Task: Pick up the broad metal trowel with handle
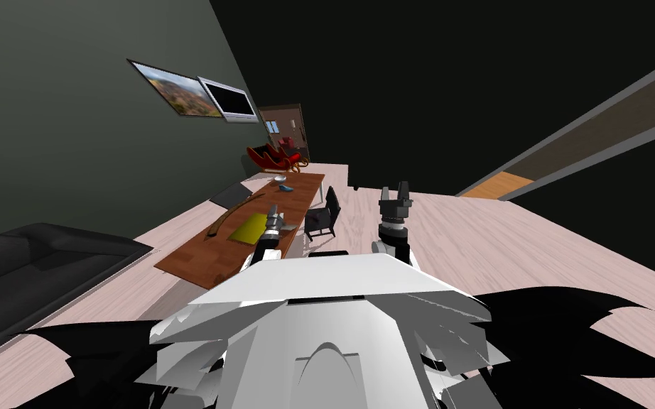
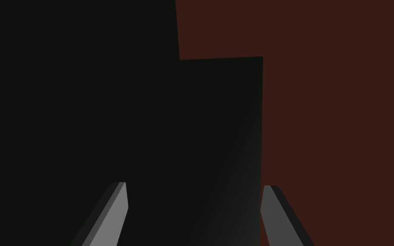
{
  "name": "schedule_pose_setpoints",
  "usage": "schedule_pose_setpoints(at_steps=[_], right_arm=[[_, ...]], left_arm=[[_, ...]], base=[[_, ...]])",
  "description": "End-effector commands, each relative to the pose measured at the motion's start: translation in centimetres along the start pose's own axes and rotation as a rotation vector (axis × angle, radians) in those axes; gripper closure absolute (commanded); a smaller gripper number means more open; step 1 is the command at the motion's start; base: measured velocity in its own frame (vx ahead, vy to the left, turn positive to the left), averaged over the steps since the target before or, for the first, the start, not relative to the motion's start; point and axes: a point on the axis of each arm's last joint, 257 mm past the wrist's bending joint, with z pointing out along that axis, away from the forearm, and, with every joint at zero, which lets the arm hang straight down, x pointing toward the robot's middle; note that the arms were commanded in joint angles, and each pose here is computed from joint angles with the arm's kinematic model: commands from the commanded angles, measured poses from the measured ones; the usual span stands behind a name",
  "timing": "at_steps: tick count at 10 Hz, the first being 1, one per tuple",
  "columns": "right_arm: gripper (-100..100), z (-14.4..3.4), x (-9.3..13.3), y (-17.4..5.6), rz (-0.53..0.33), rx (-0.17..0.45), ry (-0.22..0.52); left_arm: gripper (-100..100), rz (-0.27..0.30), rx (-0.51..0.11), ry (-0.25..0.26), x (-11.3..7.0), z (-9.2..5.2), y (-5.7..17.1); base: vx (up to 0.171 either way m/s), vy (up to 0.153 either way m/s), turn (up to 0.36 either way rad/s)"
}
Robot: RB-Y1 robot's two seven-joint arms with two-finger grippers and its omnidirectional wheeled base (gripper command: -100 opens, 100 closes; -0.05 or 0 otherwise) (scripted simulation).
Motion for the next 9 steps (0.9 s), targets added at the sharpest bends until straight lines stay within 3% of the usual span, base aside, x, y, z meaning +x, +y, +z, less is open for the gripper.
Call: schedule_pose_setpoints(at_steps=[1,6,7,9], right_arm=[[0,0.0,0.0,0.0,0.000,0.000,0.000],[0,0.0,0.0,0.0,0.000,0.000,0.000],[0,0.0,0.0,0.0,0.000,0.000,0.000],[0,0.0,0.0,0.0,0.000,0.000,0.000]], left_arm=[[-100,0.027,-0.076,-0.002,-1.1,-0.3,2.7],[-100,0.108,-0.298,-0.020,-4.2,-1.2,10.2],[-100,0.108,-0.298,-0.020,-4.2,-1.2,10.2],[-100,0.137,-0.386,-0.029,-5.6,-2.0,13.1]], base=[[-0.018,-0.023,0.017],[-0.021,-0.020,0.014],[-0.013,-0.014,0.011],[-0.011,-0.009,0.010]])
